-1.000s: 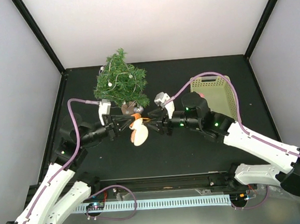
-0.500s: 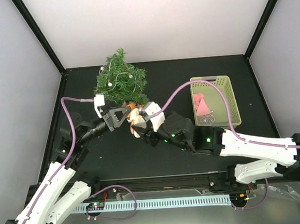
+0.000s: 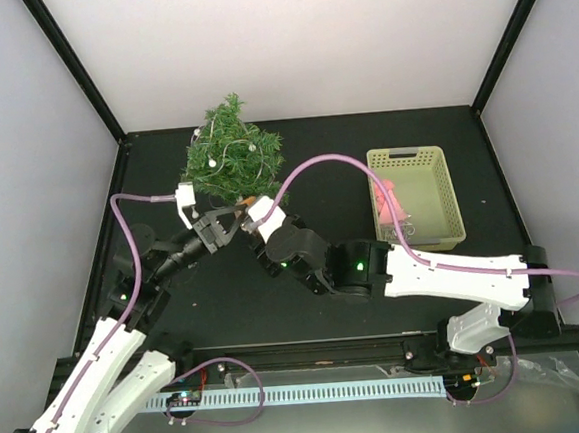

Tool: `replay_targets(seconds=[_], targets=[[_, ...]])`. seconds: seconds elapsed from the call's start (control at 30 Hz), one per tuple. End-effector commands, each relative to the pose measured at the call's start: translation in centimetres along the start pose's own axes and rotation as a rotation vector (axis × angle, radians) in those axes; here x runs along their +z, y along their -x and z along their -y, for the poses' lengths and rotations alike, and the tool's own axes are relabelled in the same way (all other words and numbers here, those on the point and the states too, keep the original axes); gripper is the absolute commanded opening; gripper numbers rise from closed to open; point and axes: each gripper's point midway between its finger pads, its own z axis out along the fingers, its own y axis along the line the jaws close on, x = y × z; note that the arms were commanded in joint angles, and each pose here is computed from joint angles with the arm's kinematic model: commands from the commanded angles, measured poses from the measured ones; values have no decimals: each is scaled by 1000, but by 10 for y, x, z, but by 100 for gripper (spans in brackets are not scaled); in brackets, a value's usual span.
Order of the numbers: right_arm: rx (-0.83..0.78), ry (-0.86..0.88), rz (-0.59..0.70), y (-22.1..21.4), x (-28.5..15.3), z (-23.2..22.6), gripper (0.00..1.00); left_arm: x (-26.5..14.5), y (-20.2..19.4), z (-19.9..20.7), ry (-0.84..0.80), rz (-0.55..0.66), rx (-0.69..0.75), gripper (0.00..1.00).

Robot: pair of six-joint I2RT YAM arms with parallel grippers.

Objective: Decorate the small christmas tree

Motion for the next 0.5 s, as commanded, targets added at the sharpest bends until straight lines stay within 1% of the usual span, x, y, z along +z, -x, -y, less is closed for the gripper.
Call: replay_targets(seconds=[0.0,0.13,0.17,0.2,0.23,0.27,0.37,0.4,0.47], targets=[[-53,-67,32,10,-8,3,36,-3,7,7,-27,43,-21,1],[-94,-69,39,9,-10,1,8,-4,8,9,-40,51,-45,2],[-114,-56,38,4,-10,0,3,-5,8,10,-39,54,-51,5],[-136,-36,43,2,-11,-2,1,-6,9,10,-38,61,-54,15],[-158,-14,48,-2,-12,-3,1,-7,10,11,-37,70,-52,28],[-183,17,47,-7,-14,-3,1,-10,12,12,-36,83,-43,37],[-279,156,60,-19,-29,-8,1,-18,13,23,-44,95,91,56],[-304,208,85,-18,-38,-9,1,-21,12,28,-41,89,150,61],[-380,316,132,-19,-56,-16,2,-27,10,39,-50,65,258,67]])
